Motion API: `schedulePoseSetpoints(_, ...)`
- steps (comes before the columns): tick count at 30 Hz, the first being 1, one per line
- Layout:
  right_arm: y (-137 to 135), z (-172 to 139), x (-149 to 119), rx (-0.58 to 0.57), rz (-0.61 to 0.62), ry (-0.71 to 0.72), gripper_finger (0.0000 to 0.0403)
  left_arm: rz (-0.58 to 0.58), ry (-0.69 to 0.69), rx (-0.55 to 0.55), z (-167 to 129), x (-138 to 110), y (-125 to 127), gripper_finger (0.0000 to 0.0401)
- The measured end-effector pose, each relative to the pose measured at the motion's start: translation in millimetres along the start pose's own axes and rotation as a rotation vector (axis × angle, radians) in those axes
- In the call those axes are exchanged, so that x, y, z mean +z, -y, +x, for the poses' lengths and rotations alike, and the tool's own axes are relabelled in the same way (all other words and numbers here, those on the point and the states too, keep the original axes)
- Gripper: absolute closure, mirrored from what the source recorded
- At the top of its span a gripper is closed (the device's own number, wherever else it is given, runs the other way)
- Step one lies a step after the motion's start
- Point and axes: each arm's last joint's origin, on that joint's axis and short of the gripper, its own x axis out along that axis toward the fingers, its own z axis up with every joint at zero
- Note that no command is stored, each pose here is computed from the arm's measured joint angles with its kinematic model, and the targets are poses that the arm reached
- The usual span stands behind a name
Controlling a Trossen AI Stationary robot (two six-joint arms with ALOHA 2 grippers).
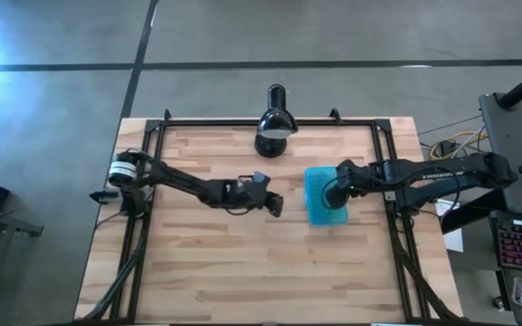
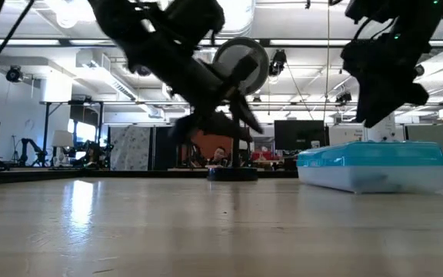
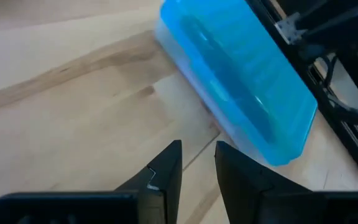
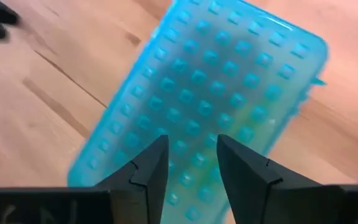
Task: Pick & place school supplies into a supply box
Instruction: Adjust the supply box
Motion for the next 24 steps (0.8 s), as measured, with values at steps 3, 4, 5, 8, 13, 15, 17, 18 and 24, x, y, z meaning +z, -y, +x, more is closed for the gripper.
schedulePoseSetpoints(3, -3.4, 6.2, 0.3, -0.002, 0.009, -0.019, 0.0276, 0.033, -0.012, -0.028, 14.8, 8.2, 6.2, 0.0321)
schedulePoseSetpoints(4, -3.8, 9.4, -0.3, -0.017, 0.006, -0.031, 0.0277, 0.039, -0.026, -0.027, 20.6, 9.8, 6.2, 0.0321)
schedulePoseSetpoints(5, -4.6, 11.7, -0.8, -0.021, 0.003, -0.046, 0.0278, 0.043, -0.036, -0.036, 27.5, 11.8, 7.7, 0.0321)
schedulePoseSetpoints(8, -7.3, 20.8, -2.2, -0.039, -0.011, -0.087, 0.0282, 0.05, -0.07, -0.058, 48.7, 13.7, 10.6, 0.0321)
schedulePoseSetpoints(13, -8.4, 28.5, -3.6, -0.072, -0.015, -0.115, 0.0282, 0.046, -0.116, -0.098, 80.1, 12.7, 16.7, 0.0321)
schedulePoseSetpoints(15, -8.6, 29.3, -3.7, -0.073, -0.016, -0.119, 0.0283, 0.057, -0.117, -0.111, 87.9, 12.4, 20.0, 0.0321)
schedulePoseSetpoints(17, -8.2, 29.2, -3.9, -0.077, -0.02, -0.122, 0.0286, 0.058, -0.121, -0.115, 94.9, 11.4, 21.1, 0.0321)
schedulePoseSetpoints(18, -7.9, 28.9, -4.1, -0.077, -0.021, -0.123, 0.0288, 0.056, -0.118, -0.119, 97.3, 11.6, 21.6, 0.0321)
schedulePoseSetpoints(24, -8.6, 29.4, -3.9, -0.072, -0.025, -0.123, 0.0298, 0.056, -0.152, -0.084, 110.7, 6.7, 10.3, 0.0321)
